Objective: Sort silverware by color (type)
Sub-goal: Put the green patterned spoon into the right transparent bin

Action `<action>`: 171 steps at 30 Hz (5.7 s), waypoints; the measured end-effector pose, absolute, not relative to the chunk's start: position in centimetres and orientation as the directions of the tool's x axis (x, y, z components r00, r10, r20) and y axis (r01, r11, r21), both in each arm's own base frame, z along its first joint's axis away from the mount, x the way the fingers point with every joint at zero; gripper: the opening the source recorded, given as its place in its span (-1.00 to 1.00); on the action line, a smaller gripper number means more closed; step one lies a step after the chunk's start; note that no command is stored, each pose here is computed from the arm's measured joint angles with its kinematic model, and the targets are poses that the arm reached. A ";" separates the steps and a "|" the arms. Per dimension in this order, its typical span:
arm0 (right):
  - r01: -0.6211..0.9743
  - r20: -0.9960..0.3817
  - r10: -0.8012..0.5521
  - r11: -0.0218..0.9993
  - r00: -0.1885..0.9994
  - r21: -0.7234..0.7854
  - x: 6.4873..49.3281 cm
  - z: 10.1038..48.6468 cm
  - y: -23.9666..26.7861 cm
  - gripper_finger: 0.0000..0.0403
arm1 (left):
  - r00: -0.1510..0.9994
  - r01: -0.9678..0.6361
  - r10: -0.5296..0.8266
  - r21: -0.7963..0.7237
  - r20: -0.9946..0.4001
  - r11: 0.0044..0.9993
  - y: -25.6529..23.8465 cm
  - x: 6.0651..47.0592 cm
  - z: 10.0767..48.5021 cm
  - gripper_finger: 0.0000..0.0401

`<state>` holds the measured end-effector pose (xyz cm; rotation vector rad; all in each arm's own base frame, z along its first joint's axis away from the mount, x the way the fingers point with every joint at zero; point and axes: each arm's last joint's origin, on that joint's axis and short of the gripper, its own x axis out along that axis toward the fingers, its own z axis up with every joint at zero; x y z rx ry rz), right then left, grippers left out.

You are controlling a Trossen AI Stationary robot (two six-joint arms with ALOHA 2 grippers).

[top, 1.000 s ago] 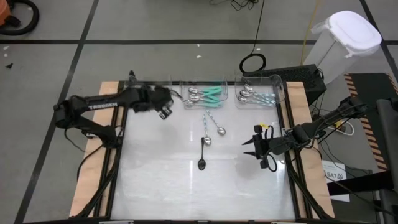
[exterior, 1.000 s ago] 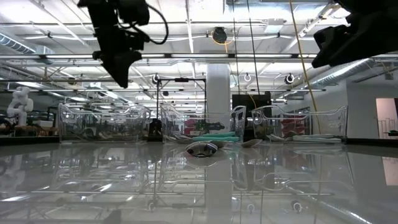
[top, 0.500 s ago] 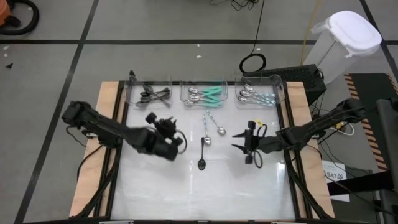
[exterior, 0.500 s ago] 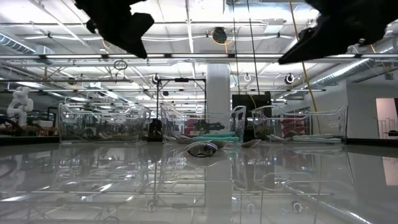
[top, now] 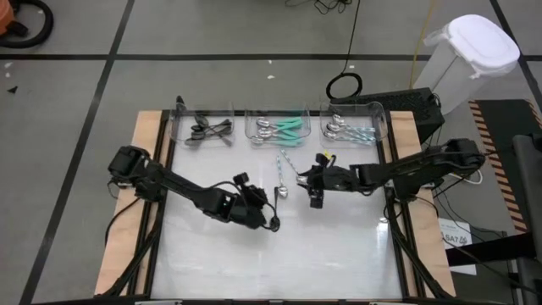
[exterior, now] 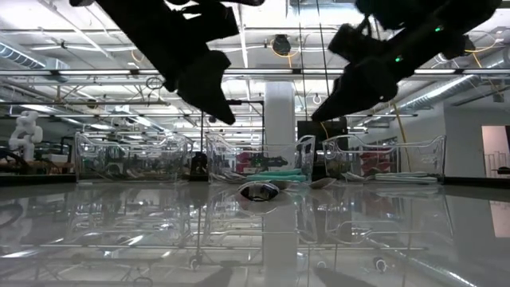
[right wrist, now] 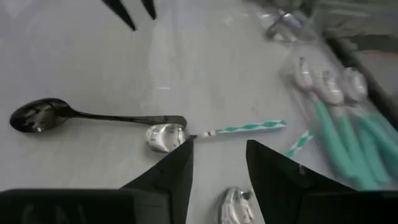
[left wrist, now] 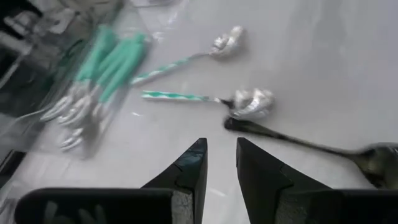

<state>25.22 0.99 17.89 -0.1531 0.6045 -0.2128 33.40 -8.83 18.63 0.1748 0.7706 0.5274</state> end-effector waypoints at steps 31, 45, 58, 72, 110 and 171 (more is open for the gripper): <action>-0.099 -0.728 -0.362 0.857 0.582 -0.505 25.8 11.9 -0.1 -0.36 | 0.599 -0.352 0.482 0.331 -0.640 0.876 -8.0 34.7 17.2 -0.56; -0.176 -0.704 -0.412 0.780 0.578 -0.601 26.6 10.7 -1.3 -0.36 | 0.597 -0.381 0.490 0.314 -0.635 0.870 -7.0 35.0 17.2 -0.56; -0.150 -0.678 -0.424 0.773 0.601 -0.616 27.3 10.0 -2.1 -0.59 | 0.598 -0.372 0.480 0.309 -0.642 0.876 -7.0 35.0 17.2 -0.56; -0.150 -0.703 -0.429 0.786 0.567 -0.600 27.0 9.7 -2.2 -0.97 | 0.597 -0.372 0.481 0.310 -0.642 0.875 -7.0 35.0 17.2 -0.56; -0.145 -0.687 -0.116 0.940 0.717 -0.310 19.2 14.6 7.4 -1.00 | 0.559 -0.409 0.514 0.323 -0.651 0.854 -6.7 34.6 17.0 -0.56; -0.484 0.122 0.560 0.790 0.819 -0.376 14.3 21.0 8.0 -1.00 | 0.968 0.000 -0.102 0.410 0.228 0.912 -14.8 40.8 24.0 0.21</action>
